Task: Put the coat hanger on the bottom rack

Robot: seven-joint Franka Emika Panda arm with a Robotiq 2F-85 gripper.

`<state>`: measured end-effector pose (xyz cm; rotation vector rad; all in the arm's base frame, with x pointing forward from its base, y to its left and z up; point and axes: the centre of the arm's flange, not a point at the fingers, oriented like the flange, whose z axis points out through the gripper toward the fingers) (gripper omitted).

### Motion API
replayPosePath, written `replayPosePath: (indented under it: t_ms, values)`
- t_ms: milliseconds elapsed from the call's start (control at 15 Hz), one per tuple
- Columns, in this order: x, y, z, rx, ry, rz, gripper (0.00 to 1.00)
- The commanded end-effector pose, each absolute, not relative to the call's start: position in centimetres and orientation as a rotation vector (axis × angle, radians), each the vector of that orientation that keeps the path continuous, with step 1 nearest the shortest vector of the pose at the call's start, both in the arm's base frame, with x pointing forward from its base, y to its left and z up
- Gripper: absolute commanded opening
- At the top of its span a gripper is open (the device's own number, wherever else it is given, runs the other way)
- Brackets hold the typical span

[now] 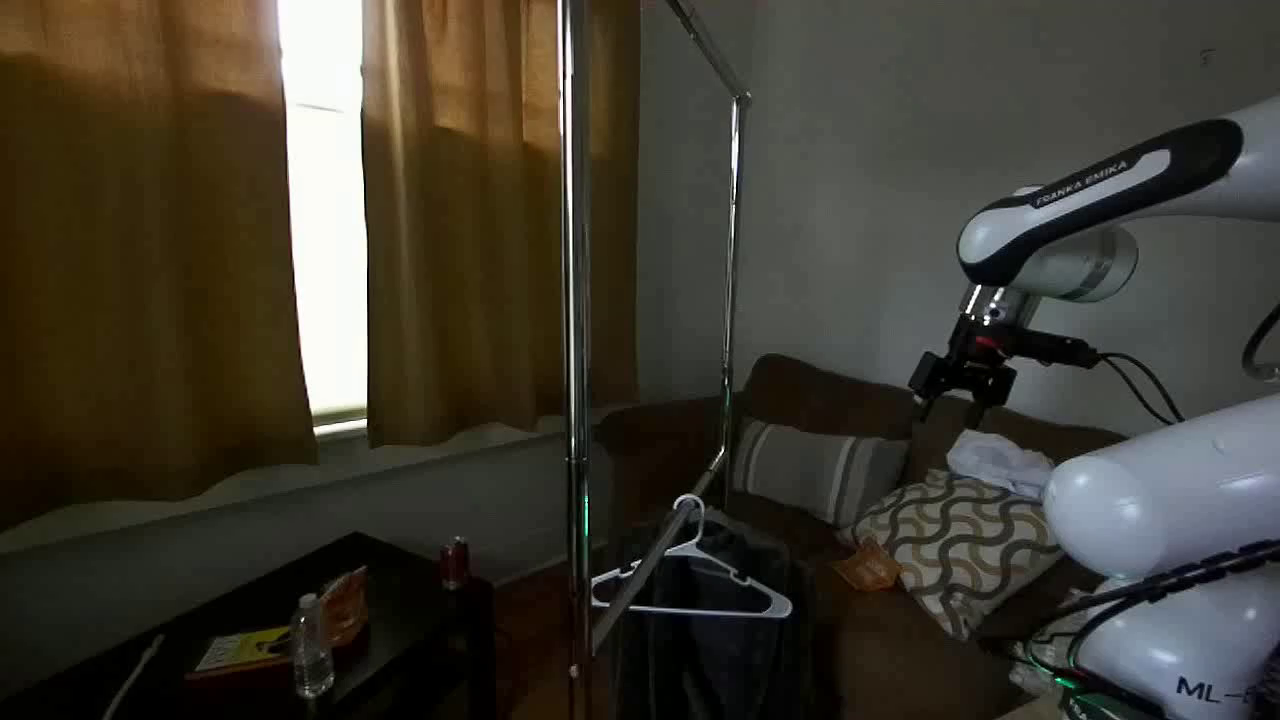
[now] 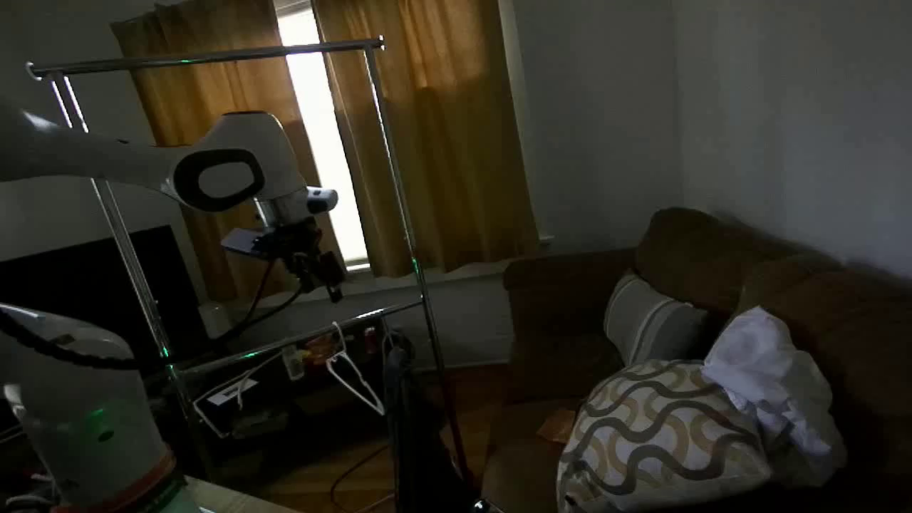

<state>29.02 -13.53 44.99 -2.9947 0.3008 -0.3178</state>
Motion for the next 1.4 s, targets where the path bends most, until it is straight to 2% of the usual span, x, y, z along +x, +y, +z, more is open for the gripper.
replayPosePath:
  t_ms: [0, 267, 600, 1333]
  values:
    - [28.8, -13.3, 44.2, -2.993, 0.298, -0.29, 1.0]
    - [29.6, -14.1, 42.3, -2.987, 0.36, -0.211, 1.0]
    - [31.9, -24.3, 40.9, -2.972, 0.606, -0.254, 1.0]
    - [30.5, -37.5, 32.1, -3.086, 0.417, -0.171, 1.0]
